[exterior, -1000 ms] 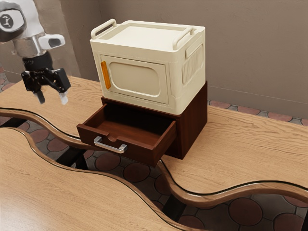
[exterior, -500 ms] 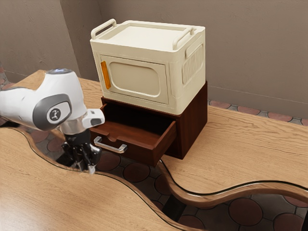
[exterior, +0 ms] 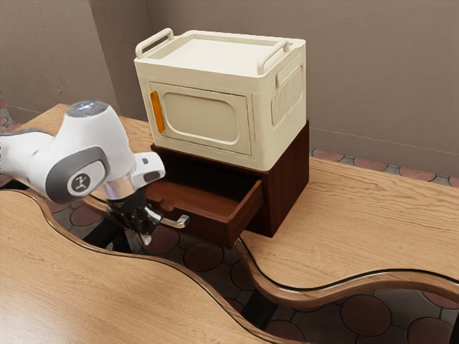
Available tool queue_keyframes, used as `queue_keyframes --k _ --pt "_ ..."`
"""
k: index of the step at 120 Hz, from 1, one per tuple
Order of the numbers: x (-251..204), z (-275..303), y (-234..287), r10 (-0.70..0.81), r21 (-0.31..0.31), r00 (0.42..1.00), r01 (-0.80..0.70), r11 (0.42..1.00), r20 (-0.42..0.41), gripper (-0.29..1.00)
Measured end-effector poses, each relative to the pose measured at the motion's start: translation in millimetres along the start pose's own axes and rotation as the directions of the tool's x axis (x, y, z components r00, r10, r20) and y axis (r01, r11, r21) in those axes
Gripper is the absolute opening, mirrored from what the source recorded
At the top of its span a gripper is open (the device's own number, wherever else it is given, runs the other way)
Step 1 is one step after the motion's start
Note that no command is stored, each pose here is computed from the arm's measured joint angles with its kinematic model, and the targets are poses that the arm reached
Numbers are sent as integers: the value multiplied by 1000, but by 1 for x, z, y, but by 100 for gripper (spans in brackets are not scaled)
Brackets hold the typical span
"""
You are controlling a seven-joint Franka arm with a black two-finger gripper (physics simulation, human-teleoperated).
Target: Push the drawer handle with one arm to close the drawer
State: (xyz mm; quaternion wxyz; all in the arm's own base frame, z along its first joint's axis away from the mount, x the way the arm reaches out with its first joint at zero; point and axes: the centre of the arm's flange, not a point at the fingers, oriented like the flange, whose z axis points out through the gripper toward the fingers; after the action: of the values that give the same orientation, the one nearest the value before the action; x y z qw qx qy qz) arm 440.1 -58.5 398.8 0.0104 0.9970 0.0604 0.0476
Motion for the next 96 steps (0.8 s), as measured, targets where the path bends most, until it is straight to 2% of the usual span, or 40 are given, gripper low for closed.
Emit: queue_keyframes --k 41,54,79,96 --pt "45 11 -10 -77 17 997 77 997 -12 -8" --pt "54 10 -4 -69 20 997 69 997 -22 -8" --pt "88 12 -7 -7 66 999 10 998 -47 -8" --pt "113 11 -11 2 64 997 3 998 -74 -8"
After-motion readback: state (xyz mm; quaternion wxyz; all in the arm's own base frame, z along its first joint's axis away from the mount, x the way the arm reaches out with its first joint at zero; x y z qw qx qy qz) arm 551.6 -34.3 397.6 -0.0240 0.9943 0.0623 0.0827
